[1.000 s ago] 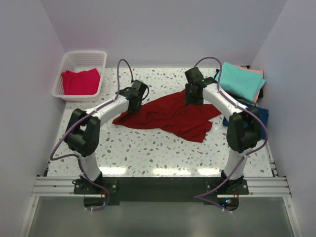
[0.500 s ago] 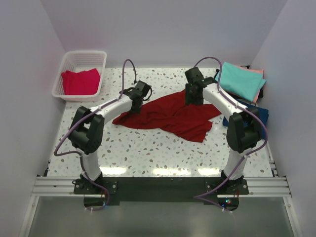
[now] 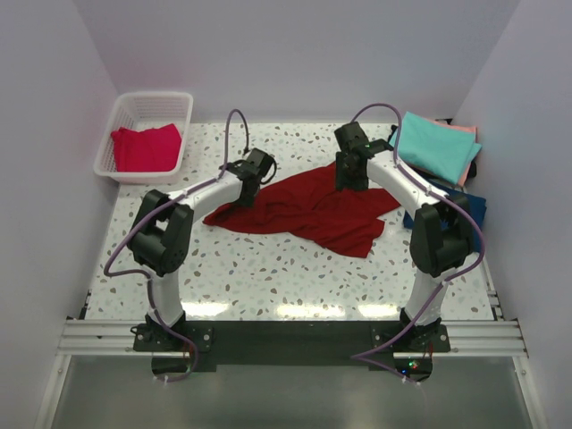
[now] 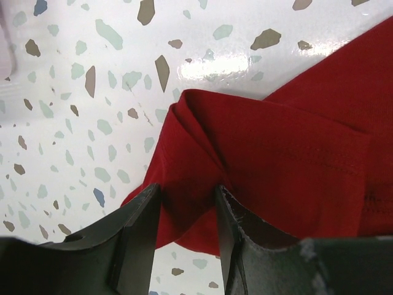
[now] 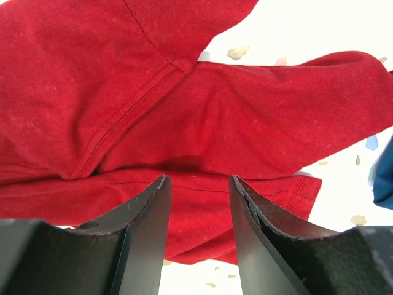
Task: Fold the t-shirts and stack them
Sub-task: Flatten the tshirt out
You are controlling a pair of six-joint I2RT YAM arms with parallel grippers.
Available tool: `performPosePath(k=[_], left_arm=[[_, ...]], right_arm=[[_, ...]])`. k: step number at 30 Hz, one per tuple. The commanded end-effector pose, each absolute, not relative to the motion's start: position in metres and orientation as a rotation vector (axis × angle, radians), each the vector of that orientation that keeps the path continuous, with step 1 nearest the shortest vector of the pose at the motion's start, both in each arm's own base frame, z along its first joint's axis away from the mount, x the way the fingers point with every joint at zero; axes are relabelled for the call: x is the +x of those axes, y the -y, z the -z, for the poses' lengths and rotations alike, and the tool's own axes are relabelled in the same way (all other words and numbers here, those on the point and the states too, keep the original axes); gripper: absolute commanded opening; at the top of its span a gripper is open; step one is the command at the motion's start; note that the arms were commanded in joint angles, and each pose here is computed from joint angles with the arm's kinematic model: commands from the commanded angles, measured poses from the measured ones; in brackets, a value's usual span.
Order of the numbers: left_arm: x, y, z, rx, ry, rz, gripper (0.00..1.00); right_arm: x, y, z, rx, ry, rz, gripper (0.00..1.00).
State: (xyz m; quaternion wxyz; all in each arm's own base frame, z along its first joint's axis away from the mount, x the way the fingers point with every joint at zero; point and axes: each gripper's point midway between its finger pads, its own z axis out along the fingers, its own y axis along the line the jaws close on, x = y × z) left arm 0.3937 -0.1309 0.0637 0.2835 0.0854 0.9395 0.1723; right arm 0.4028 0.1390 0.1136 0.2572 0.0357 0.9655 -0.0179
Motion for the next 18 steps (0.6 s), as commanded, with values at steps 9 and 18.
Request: performPosePath(k=[9, 18], left_arm=[[0.399, 0.144, -0.078, 0.271, -2.453, -0.479, 0.38], [0.402, 0.129, -0.083, 0.203, -2.416, -0.606, 0.18]], right_arm=[[0.410, -0.144, -0.127, 0.108, -2.583, 0.037, 0.46], [0.408, -0.144, -0.128, 0.108, -2.584, 0.038, 0.46]])
